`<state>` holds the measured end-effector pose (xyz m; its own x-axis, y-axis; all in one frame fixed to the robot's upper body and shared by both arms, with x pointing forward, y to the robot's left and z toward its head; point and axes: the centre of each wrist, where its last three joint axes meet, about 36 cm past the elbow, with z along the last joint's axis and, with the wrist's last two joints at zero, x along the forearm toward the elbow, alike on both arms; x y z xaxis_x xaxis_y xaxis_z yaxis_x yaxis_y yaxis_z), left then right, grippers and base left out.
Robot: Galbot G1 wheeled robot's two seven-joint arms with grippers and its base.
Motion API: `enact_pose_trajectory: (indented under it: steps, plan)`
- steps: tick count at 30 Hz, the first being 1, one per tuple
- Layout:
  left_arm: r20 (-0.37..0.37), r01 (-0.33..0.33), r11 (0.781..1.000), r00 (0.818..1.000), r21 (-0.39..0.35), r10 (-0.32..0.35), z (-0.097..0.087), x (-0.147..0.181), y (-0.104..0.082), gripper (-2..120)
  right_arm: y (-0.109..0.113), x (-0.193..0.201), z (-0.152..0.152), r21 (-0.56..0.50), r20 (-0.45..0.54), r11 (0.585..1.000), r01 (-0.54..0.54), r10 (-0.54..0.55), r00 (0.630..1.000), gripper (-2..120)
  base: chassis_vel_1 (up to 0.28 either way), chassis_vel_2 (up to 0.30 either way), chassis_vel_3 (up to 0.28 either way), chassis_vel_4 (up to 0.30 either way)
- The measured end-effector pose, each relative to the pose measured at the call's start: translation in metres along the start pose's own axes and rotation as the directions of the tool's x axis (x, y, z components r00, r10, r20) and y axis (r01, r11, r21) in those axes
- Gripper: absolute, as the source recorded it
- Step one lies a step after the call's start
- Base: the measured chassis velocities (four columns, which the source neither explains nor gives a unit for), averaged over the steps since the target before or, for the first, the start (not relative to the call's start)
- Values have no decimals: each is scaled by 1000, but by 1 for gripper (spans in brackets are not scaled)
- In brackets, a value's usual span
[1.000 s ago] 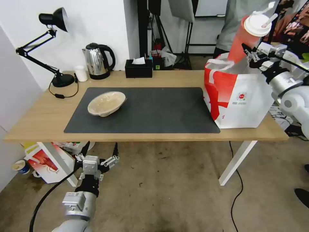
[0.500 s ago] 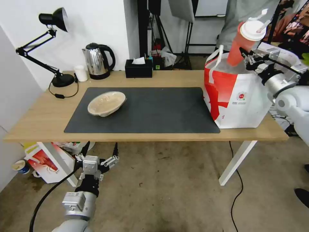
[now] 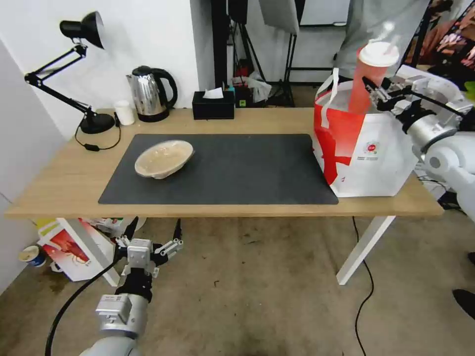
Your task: Pick up the trash from the table and place it into the takeout bag.
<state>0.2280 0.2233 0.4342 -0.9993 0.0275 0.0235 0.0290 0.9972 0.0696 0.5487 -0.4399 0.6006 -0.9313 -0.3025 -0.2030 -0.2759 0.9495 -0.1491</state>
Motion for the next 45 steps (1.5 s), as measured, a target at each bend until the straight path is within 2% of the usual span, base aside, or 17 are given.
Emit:
enact_pose_trajectory:
  steps: [6, 8, 9, 11, 15, 21, 26, 28, 30, 33, 34, 38, 45]
  plan:
    - [0, 0, 1000, 1000, 0, 0, 0, 0, 0, 100, 6, 12, -11, 5, -8, 1000, 10, -10, 1000, 72, 0, 0, 0, 0]
    - [0, 0, 1000, 1000, 0, 0, 0, 0, 0, 100, 6, 13, -12, 7, -10, 1000, 9, -9, 1000, 73, 0, 0, 0, 0]
    - [0, 0, 1000, 1000, 0, 0, 0, 0, 0, 100, 6, 14, -15, 9, -9, 1000, 8, -7, 1000, 82, 0, 0, 0, 0]
    - [0, 0, 1000, 1000, 0, 0, 0, 0, 0, 100, 6, 17, -20, 11, -8, 1000, 7, -7, 1000, 90, 0, 0, 0, 0]
    - [0, 0, 1000, 1000, 0, 0, 0, 0, 0, 100, 9, 23, -25, 8, -8, 1000, 11, -11, 1000, 99, 0, 0, 0, 0]
    - [0, 0, 1000, 1000, 0, 0, 0, 0, 0, 100, 17, 35, -27, 0, -20, 1000, 24, -24, 1000, 100, 0, 0, 0, 0]
    - [0, 0, 1000, 1000, 0, 0, 0, 0, 0, 100, 41, 54, -27, -31, -18, 999, 44, -44, 999, 100, 0, 0, 0, 0]
    - [0, 0, 1000, 1000, 0, 0, 0, 0, 0, 100, 70, 69, -40, -78, 13, 996, 54, -54, 998, 100, 0, 0, 0, 0]
    - [0, 0, 1000, 1000, 0, 0, 0, 0, 0, 100, 76, 72, -43, -85, 20, 995, 56, -54, 998, 100, 0, 0, 0, 0]
    - [0, 0, 1000, 1000, 0, 0, 0, 0, 0, 100, 121, 95, -58, -137, 65, 986, 93, -84, 994, 100, 0, 0, 0, 0]
    - [0, 0, 1000, 1000, 0, 0, 0, 0, 0, 100, 121, 95, -58, -137, 65, 986, 93, -84, 994, 100, 0, 0, 0, 0]
    - [0, 0, 1000, 1000, 0, 0, 0, 0, 0, 100, 155, 123, -63, -195, 79, 971, 138, -125, 989, 100, 0, 0, 0, 0]
    - [0, 0, 1000, 1000, 0, 0, 0, 0, 0, 100, 177, 148, -56, -230, 104, 963, 137, -116, 988, 100, 0, 0, 0, 0]
